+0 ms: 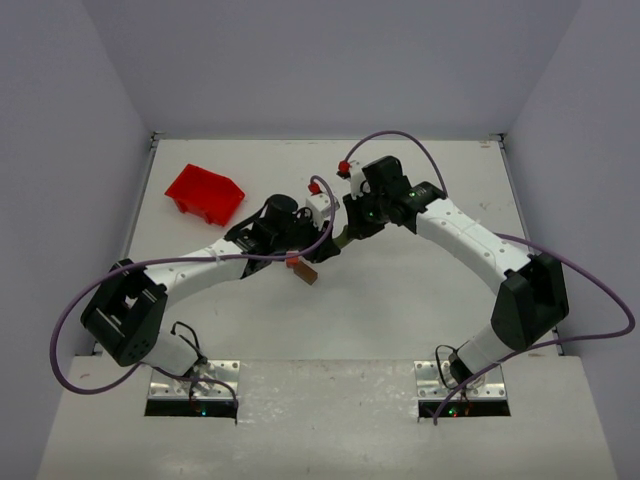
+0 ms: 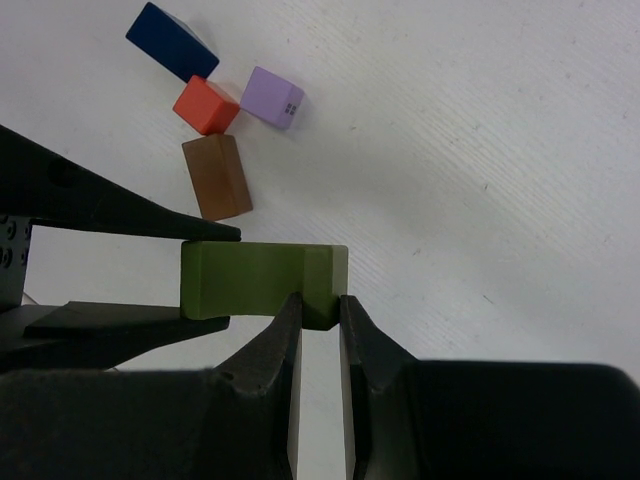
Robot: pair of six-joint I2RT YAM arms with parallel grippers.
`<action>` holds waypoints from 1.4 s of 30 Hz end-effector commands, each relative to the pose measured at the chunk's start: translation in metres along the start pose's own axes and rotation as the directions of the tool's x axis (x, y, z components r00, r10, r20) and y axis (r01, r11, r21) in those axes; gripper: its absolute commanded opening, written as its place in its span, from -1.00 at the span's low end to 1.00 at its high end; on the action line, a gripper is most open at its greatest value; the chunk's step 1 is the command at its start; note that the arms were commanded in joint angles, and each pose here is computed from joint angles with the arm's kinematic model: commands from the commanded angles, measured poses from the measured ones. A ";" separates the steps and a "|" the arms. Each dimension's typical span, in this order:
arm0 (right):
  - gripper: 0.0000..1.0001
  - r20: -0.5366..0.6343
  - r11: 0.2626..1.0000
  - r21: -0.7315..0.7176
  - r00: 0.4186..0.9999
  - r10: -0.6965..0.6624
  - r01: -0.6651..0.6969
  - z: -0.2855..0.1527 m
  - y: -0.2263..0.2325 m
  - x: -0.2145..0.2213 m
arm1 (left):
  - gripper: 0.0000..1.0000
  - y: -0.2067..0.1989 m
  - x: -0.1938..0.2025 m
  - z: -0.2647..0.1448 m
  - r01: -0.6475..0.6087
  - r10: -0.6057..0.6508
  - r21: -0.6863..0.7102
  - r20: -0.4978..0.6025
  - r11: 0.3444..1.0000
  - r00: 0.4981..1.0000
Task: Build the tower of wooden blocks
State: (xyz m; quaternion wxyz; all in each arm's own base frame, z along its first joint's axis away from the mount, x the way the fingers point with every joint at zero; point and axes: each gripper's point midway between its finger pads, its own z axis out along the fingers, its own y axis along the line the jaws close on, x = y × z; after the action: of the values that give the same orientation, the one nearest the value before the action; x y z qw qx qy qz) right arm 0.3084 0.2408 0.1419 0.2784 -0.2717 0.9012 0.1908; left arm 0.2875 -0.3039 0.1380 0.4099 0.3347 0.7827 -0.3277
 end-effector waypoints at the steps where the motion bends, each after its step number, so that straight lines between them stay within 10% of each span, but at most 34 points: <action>1: -1.00 0.052 1.000 0.002 0.998 -0.025 0.025 -0.009 0.003 -0.018 | -0.80 -0.007 -0.034 0.004 -0.050 0.048 0.022 0.085 0.998 0.995; 8: -0.95 0.071 1.000 0.012 0.997 -0.029 0.028 -0.009 0.001 -0.024 | -1.00 -0.012 -0.035 0.013 0.006 -0.011 0.062 0.078 0.998 0.997; 19: 0.95 0.206 0.993 0.116 0.977 -0.047 0.024 -0.037 -0.010 -0.064 | -1.00 0.004 -0.057 0.003 0.181 -0.190 0.063 0.191 0.981 0.963; 24: 0.97 0.407 0.992 0.118 0.913 -0.019 -0.032 -0.075 -0.004 -0.096 | -1.00 0.043 -0.051 -0.012 0.457 -0.484 0.163 0.214 0.874 0.849; 32: 0.97 0.639 0.970 -0.168 0.730 0.242 -0.175 -0.089 0.018 -0.072 | -1.00 0.022 -0.059 -0.056 0.486 -0.654 0.530 0.185 0.695 0.733; 37: 0.97 0.730 0.896 -0.435 0.550 0.407 -0.087 -0.109 0.048 -0.078 | -1.00 0.007 -0.071 -0.079 0.416 -0.642 0.592 0.236 0.690 0.730; 42: 0.97 0.683 0.837 -0.530 0.517 0.516 -0.137 -0.090 0.048 -0.074 | -1.00 -0.001 -0.074 -0.092 0.387 -0.634 0.593 0.284 0.706 0.720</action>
State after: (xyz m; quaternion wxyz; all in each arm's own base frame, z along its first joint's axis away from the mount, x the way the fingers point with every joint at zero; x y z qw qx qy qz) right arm 0.2911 0.2457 0.1933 0.4971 -0.0510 0.7571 0.4207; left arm 0.3006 -0.2555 0.1951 0.3122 0.0404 0.6768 -0.6655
